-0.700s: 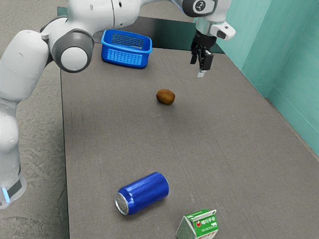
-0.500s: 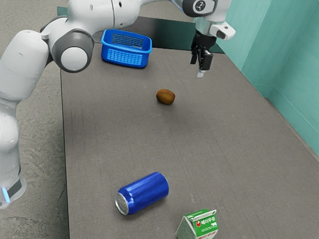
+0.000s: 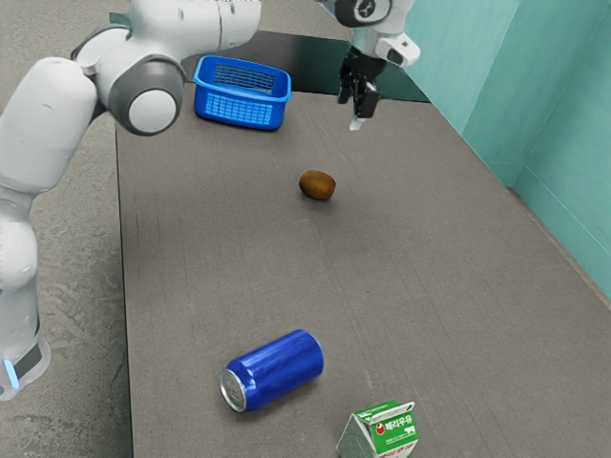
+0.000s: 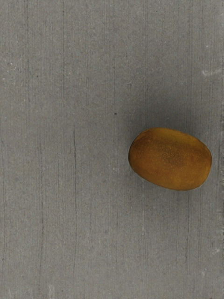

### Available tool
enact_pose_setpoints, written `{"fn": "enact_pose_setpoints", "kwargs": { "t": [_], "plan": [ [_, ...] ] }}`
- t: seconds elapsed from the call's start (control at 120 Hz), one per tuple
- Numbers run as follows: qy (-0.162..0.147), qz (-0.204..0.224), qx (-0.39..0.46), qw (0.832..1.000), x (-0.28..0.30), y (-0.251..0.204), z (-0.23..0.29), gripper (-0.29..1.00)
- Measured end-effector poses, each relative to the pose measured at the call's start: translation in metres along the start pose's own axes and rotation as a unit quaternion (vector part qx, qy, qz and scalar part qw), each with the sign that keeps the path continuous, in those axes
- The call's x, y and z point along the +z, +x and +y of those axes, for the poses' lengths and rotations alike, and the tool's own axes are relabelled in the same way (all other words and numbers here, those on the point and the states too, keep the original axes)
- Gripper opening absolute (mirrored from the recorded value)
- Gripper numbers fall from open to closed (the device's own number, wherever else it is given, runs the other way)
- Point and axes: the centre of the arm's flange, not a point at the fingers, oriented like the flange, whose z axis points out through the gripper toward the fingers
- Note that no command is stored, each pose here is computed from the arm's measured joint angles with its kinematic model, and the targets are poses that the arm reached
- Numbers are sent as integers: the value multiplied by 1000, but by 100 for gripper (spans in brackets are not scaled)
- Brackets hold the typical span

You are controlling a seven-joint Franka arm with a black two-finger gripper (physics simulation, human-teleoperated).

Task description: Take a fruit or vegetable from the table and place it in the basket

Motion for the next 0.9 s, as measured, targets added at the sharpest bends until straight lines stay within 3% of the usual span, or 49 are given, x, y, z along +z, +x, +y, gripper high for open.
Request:
{"fn": "enact_pose_setpoints", "kwargs": {
  "t": [0.108,0.275,0.508,0.9],
  "plan": [
    [-17,-35,12,999,34,-3,-2,70],
    [-34,-69,24,997,71,-51,1,70],
    [-14,-57,40,997,109,-43,-7,70],
    [-9,-44,90,995,167,-15,-12,70]
  ]
}}
